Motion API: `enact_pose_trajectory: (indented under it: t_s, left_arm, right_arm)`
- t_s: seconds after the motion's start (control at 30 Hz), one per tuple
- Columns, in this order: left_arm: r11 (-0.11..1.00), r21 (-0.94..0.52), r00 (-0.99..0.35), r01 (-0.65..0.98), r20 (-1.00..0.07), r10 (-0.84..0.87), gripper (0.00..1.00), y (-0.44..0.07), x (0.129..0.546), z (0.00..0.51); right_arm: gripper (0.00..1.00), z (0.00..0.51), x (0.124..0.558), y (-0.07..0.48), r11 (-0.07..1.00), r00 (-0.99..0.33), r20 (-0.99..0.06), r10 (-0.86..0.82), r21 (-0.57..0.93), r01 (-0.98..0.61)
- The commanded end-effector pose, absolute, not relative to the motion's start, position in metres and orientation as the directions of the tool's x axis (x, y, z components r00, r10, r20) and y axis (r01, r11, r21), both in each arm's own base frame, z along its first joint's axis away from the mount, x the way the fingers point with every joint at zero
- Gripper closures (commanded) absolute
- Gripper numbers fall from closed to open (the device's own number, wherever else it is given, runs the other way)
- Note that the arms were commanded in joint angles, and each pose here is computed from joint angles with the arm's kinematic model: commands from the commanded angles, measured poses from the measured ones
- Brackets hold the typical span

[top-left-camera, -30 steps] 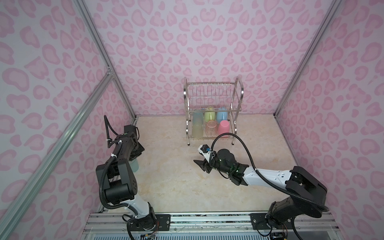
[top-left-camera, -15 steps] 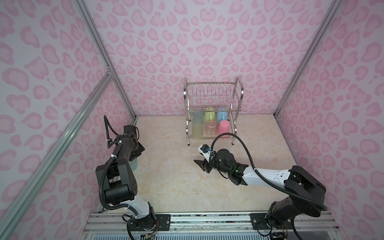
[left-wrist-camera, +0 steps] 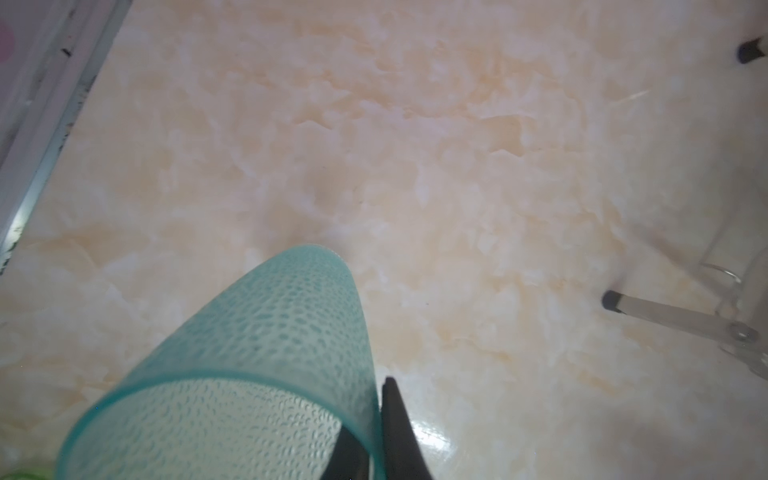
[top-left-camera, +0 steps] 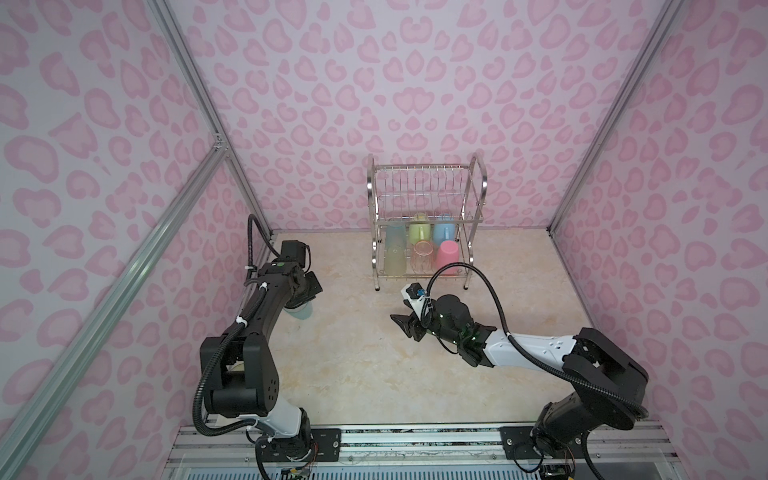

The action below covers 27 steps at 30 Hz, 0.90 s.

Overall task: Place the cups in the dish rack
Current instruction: 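Lift the frosted teal cup with the left gripper toward the right gripper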

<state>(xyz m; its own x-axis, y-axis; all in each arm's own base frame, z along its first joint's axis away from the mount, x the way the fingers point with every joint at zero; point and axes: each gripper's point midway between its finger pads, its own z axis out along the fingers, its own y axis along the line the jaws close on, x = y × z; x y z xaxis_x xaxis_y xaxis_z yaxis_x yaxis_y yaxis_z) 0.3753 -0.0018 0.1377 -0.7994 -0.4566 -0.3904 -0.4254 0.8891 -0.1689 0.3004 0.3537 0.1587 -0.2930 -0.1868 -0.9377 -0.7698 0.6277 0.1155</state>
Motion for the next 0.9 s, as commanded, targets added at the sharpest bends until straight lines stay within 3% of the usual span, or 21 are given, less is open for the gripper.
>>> enact_pose_trajectory:
  t_s: [0.0,0.4,0.53,0.87]
  left_arm:
    - [0.912,-0.249,-0.805,-0.325,-0.433,-0.406,0.96,-0.031,0.387,0.162]
    - [0.882,-0.471,-0.851,0.020,-0.471,-0.233,0.97,-0.132,0.376,0.199]
    - [0.849,-0.499,-0.839,0.177,-0.527,-0.135,0.96,-0.164,0.363,0.210]
    - [0.665,-0.637,-0.794,0.390,-0.599,-0.108,0.96,-0.225,0.343,0.247]
  right_arm:
    - [0.40,0.163,0.308,0.350,0.649,-0.326,-0.939,-0.111,0.180,-0.739]
    - [0.39,0.167,0.327,0.316,0.750,-0.453,-0.890,0.040,0.326,-0.576]
    - [0.39,0.176,0.330,0.302,0.793,-0.479,-0.873,0.093,0.356,-0.495]
    - [0.38,0.192,0.324,0.278,0.806,-0.568,-0.789,0.237,0.486,-0.338]
